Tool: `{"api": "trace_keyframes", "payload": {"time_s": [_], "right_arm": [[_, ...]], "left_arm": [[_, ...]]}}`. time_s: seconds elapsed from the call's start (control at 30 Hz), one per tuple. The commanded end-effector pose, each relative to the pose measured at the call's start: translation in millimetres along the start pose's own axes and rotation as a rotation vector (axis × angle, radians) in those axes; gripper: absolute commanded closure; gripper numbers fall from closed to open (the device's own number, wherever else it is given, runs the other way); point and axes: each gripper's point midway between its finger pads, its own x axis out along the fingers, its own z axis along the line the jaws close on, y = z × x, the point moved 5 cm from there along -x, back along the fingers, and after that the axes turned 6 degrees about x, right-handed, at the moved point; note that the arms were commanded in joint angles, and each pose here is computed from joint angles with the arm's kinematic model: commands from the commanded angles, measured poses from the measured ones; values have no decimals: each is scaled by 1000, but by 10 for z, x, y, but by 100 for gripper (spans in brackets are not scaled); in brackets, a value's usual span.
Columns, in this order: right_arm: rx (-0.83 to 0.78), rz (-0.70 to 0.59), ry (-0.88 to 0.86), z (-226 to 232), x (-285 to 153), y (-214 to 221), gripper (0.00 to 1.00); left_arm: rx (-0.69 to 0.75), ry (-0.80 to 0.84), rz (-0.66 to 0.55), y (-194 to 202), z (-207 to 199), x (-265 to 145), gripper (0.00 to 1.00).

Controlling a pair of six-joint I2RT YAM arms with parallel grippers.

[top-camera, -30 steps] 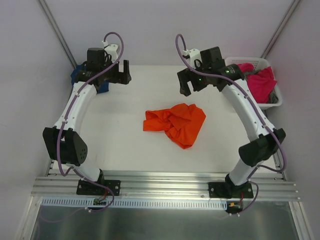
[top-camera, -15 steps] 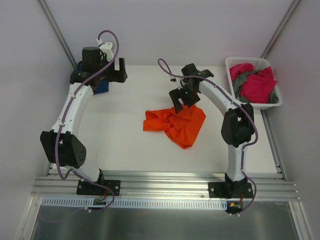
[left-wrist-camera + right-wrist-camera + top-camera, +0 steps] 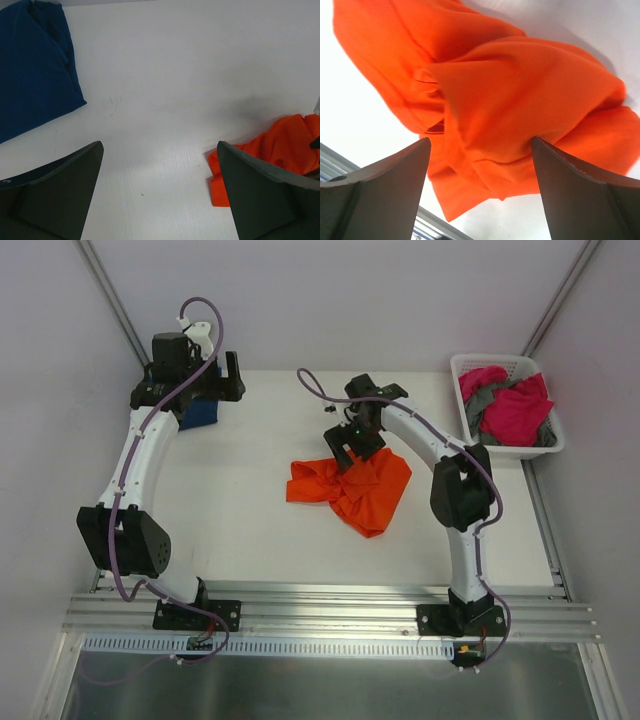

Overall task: Fold and stack the t-shirts
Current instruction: Move the tshirt to the center of the board, then flatten the tshirt out

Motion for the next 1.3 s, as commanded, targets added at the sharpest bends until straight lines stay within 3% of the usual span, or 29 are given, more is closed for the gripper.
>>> {"api": "trace_keyframes", "payload": {"time_s": [0.0, 0.57, 0.67, 0.73, 0.8, 0.9, 1.07, 1.17, 1.27], "right_arm": [[-51, -42, -32, 241, -147, -132, 15], [-90, 58, 30, 222, 297, -28, 15], [-83, 85, 40, 179, 468, -27, 19], [-82, 84, 45, 158, 514, -64, 37], [-71, 81, 61, 134, 569, -106, 69], [-70, 65, 90, 111, 517, -135, 89], [-91, 8, 145, 75, 136, -112, 90], [-120, -54, 167, 104, -223, -81, 80], [-140, -114, 186, 148, -497, -48, 98]], "left_arm": [[-6, 14, -57, -158, -23, -134, 1], [-26, 31, -84, -202, -76, -261, 1], [-33, 38, -84, -178, -100, -316, 1], [-35, 42, -87, -165, -113, -342, 1], [-40, 44, -81, -134, -114, -345, 1], [-45, 52, -77, -104, -125, -359, 1], [-111, 104, -66, -95, -109, -318, 1], [-129, 147, -64, -129, -124, -257, 1], [-142, 194, -47, -119, -157, -155, 1]]}}
